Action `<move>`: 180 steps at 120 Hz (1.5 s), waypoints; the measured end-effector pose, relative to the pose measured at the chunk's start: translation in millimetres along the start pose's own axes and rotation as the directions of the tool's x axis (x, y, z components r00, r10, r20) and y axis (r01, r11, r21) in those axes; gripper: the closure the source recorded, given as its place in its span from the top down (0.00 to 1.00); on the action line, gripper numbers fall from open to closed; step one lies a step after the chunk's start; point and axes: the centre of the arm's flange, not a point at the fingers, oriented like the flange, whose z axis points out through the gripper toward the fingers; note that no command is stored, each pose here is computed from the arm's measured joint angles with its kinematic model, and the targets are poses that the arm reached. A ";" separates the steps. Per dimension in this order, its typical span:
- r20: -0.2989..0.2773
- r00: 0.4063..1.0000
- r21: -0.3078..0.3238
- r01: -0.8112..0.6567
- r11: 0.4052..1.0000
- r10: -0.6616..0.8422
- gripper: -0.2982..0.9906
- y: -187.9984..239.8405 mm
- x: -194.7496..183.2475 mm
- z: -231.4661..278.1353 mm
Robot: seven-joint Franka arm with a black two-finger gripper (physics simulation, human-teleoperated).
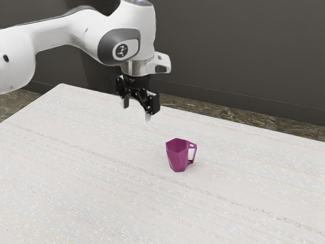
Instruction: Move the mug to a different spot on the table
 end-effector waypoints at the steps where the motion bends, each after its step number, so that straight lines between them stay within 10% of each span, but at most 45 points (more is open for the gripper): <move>1: -0.004 1.000 0.000 -0.009 1.000 0.009 0.77 5.0 0.6 -0.5; 84: -0.106 0.879 -0.016 -0.469 0.883 0.465 0.74 103.9 98.1 119.2; 180: -0.180 0.691 0.009 -0.710 0.704 0.700 0.74 89.7 146.1 177.8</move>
